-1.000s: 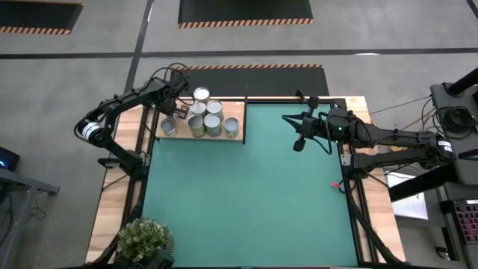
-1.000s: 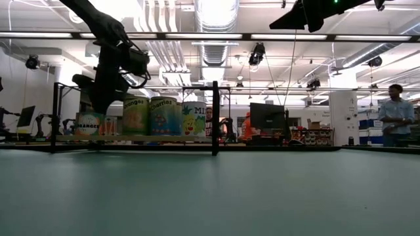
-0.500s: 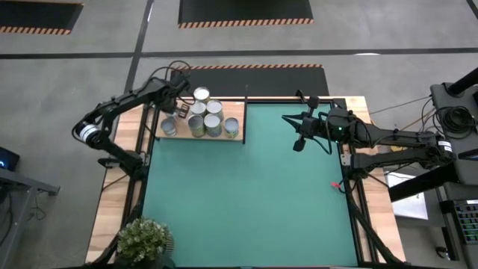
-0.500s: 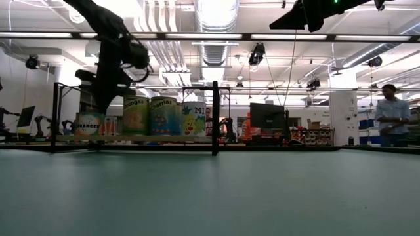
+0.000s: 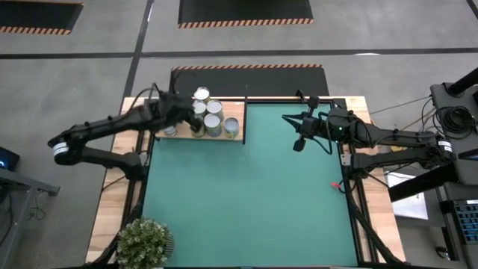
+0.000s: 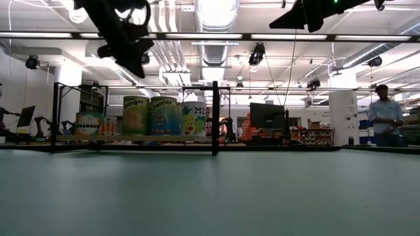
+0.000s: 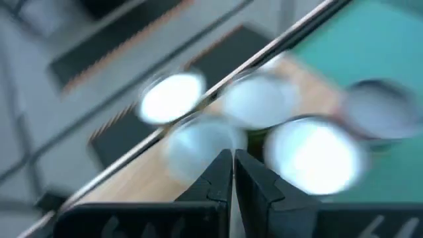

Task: Pick and place cans onto a shelf
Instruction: Adjust the large canned oranges on the shelf

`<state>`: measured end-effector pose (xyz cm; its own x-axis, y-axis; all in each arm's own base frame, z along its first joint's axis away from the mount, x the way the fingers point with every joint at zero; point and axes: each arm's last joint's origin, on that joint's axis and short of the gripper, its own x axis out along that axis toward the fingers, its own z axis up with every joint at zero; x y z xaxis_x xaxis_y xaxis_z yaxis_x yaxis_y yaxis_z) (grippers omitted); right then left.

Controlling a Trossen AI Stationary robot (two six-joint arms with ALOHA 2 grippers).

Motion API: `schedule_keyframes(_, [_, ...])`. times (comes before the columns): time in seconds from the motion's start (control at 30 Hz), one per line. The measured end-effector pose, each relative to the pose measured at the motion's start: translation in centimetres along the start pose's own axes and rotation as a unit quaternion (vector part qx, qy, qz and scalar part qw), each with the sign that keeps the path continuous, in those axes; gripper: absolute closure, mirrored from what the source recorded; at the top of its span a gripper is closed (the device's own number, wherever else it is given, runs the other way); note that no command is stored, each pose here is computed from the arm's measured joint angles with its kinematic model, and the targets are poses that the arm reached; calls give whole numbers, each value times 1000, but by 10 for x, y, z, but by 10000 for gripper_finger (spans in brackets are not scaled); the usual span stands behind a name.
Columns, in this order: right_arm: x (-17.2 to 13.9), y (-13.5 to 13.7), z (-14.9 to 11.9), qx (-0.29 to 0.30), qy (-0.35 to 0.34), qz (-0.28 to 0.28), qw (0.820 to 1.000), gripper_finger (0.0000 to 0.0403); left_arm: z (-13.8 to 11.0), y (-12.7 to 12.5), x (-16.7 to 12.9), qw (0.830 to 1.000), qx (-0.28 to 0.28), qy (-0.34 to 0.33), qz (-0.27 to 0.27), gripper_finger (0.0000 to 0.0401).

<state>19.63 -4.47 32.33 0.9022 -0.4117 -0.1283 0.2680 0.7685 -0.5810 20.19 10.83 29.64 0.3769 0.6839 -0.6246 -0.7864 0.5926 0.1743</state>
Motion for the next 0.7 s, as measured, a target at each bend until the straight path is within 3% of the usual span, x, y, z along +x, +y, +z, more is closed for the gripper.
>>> schedule_keyframes(0.17, [0,0,0,1,-2,-2,1000,394,-18,-24,-8,994,31,-80,-71,401])
schedule_keyframes(0.3, [0,-1,1,4,-7,-5,1000,394,-30,-34,-6,986,43,-96,-128,401])
schedule_keyframes(0.7, [0,-1,2,7,-10,-6,1000,394,-29,-37,-3,986,44,-96,-131,401])
